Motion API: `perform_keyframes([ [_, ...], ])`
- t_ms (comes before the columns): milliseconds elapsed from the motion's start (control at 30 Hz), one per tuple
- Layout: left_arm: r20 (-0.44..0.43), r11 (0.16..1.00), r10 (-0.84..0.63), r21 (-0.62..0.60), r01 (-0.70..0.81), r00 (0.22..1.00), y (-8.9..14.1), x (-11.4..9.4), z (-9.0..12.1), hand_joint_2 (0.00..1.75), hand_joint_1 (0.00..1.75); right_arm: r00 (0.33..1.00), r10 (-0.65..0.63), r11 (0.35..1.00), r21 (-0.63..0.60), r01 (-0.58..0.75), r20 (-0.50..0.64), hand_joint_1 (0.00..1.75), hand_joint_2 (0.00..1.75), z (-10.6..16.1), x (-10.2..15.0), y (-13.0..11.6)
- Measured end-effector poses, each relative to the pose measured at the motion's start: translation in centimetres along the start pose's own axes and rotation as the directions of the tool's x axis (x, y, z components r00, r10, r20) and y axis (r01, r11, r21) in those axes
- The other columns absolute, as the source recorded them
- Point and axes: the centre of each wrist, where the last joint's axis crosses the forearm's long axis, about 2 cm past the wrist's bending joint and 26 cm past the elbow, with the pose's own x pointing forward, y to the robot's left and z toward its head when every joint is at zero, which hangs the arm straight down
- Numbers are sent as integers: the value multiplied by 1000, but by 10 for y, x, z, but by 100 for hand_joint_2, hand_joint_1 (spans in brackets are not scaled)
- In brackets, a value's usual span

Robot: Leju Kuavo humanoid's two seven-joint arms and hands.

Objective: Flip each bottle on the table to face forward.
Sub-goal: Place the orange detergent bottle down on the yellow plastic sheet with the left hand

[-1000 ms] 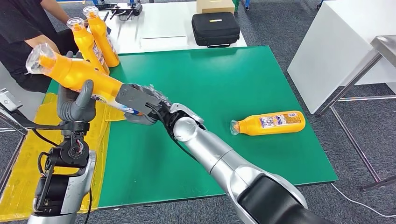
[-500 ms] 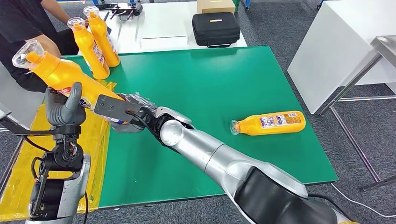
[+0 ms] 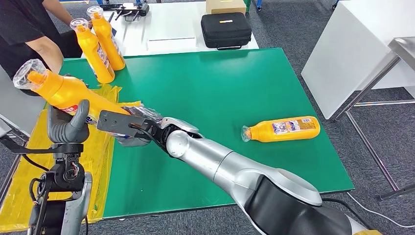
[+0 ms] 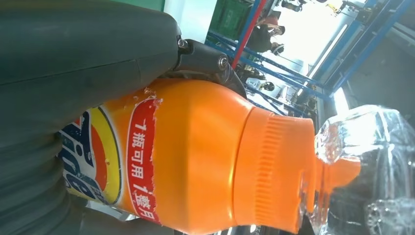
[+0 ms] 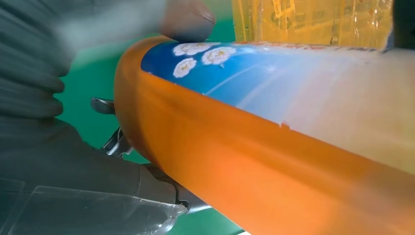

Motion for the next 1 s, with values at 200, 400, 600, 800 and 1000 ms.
perform_keyframes([
  [200,-11,1000,-4,-5,4,1000,3,4,10,175,175,999,45,999,-15,-45,14,87,175,0,-6,0],
  [400,-4,995,-99,-6,99,995,8,12,16,175,175,989,143,987,-75,-140,33,0,0,1,-15,-11],
  [600,13,980,-193,51,192,981,21,21,15,175,175,995,96,987,-130,-91,30,0,0,9,-25,-37],
  [800,39,917,-385,131,378,922,27,26,13,175,175,996,66,982,-178,-55,60,0,0,16,-28,-47],
  [1000,55,319,-946,345,883,320,45,45,7,175,175,990,21,969,-248,15,140,0,0,48,-37,-72],
])
